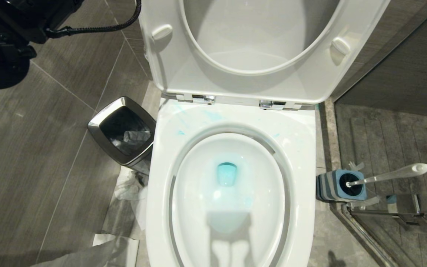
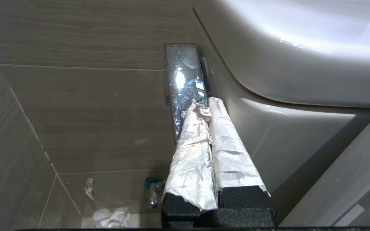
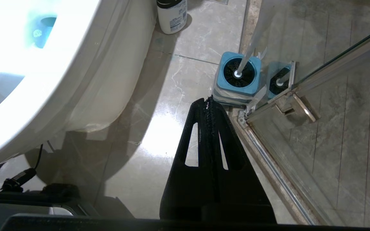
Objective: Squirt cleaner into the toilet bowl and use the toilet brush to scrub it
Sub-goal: Flush the toilet
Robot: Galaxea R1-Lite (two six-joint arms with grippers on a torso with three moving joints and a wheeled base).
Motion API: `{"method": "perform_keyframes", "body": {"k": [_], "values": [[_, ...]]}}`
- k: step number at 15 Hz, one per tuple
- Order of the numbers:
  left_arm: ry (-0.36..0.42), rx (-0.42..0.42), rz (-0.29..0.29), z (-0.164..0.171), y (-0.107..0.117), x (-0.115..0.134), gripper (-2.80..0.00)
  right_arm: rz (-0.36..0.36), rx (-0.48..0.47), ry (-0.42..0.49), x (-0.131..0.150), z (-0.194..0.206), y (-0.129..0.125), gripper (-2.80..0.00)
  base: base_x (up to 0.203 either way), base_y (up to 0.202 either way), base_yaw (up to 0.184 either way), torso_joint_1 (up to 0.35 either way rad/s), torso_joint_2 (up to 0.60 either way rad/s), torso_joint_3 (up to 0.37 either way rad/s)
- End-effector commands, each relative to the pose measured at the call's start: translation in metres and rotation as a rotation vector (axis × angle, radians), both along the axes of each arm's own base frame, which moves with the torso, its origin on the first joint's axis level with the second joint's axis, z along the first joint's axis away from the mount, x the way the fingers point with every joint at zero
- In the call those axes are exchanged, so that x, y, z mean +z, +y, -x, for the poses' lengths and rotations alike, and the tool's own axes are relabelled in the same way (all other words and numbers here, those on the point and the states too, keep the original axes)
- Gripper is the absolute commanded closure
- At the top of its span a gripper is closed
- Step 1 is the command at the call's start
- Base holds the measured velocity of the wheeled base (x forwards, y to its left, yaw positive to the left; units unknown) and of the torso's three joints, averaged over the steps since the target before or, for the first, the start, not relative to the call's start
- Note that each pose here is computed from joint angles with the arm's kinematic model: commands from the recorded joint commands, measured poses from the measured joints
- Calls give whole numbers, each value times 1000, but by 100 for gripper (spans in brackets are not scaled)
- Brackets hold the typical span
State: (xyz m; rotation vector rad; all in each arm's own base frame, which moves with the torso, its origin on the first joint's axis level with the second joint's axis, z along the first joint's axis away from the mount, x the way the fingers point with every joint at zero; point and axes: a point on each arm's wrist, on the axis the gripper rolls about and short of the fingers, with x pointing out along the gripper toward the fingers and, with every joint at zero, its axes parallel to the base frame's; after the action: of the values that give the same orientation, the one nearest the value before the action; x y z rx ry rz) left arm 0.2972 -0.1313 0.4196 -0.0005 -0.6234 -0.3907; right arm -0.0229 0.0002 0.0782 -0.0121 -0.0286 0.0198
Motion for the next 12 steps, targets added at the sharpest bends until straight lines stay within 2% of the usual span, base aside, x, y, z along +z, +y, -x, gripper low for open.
{"method": "perform_keyframes", "body": {"k": [1,12], "values": [[24,1,-12,-18,-8,-15,0,0,0,12,-3,-1,0,0,0,0,0,0,0,0],[66,24,-23,-37,-11,-35,0,0,0,12,-3,-1,0,0,0,0,0,0,0,0]]}}
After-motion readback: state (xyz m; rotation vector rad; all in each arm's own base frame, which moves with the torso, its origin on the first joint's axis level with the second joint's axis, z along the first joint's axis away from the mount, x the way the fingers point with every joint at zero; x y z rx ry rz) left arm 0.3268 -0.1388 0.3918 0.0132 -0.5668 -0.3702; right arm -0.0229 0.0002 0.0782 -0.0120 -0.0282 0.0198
